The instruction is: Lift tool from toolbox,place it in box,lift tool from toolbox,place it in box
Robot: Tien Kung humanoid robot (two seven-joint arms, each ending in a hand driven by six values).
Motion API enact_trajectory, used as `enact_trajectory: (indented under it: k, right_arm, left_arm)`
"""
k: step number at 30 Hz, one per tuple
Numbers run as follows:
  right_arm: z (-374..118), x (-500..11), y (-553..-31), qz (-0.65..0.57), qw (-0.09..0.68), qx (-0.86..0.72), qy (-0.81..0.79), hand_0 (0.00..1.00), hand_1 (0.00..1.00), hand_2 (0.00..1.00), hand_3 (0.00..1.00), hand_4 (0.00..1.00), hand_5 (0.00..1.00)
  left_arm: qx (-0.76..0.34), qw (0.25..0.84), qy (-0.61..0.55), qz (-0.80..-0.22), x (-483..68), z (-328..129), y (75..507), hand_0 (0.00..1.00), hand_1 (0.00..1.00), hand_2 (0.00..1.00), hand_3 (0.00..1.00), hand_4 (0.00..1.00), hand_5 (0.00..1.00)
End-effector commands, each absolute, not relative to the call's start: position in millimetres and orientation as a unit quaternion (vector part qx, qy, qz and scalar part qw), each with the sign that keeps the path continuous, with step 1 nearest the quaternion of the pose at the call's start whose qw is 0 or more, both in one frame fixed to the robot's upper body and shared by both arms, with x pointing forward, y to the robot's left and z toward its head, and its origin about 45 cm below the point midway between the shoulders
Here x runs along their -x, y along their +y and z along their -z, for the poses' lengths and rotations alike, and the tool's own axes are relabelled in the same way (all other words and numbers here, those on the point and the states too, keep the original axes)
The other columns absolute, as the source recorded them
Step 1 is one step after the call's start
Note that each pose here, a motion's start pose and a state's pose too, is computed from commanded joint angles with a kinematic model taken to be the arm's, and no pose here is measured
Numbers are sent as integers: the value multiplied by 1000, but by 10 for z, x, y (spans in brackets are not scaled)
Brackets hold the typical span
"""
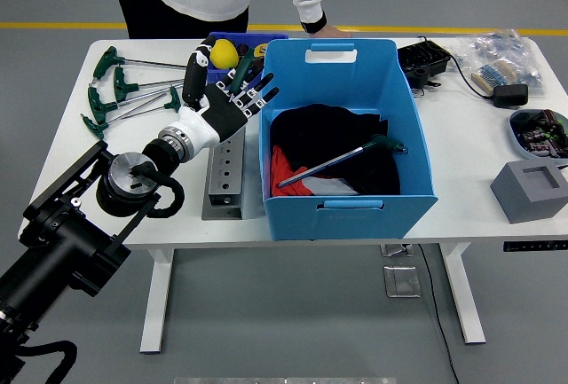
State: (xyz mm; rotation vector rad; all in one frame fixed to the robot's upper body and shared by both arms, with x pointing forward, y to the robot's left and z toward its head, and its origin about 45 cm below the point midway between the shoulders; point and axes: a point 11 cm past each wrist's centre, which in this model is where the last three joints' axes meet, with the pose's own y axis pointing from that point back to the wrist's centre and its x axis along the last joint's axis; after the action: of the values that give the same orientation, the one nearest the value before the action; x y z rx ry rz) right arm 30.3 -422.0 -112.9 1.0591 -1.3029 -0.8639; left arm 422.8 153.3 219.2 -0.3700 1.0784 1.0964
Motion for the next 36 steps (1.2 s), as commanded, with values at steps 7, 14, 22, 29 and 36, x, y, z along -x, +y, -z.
enact_trajectory:
  k: [7, 14, 22, 29, 36]
  right_arm:
    - [1127, -310, -4223, 370, 586, -454, -560, 699, 690, 760, 624, 875, 693]
    - [1125, -319, -4228, 369, 586, -455, -560, 699, 690, 760, 624, 875, 693]
    - [1120, -329, -4239, 366, 587, -456, -560, 699, 690, 760, 623, 874, 693]
    - [1112, -356, -4255, 362, 588, -457, -561, 699, 690, 760, 623, 874, 693]
    - [1096, -399, -4288, 357, 587, -458, -565, 699, 690, 760, 623, 874, 693]
  left_arm:
    - [161, 731, 463, -474, -4231, -2402, 1410, 778, 797, 902, 830, 815, 804]
    - [133, 766, 433, -457, -4230, -2476, 1236, 780, 799, 898, 828, 813, 803]
    - [42, 825, 352, -441, -4256, -2335, 983, 776, 802, 899, 827, 814, 799]
    - [-36, 872, 263, -412, -4256, -2268, 738, 779, 808, 899, 826, 815, 795]
    - [-131, 907, 133, -378, -4372, -2211, 638, 781, 810, 904, 826, 817, 792]
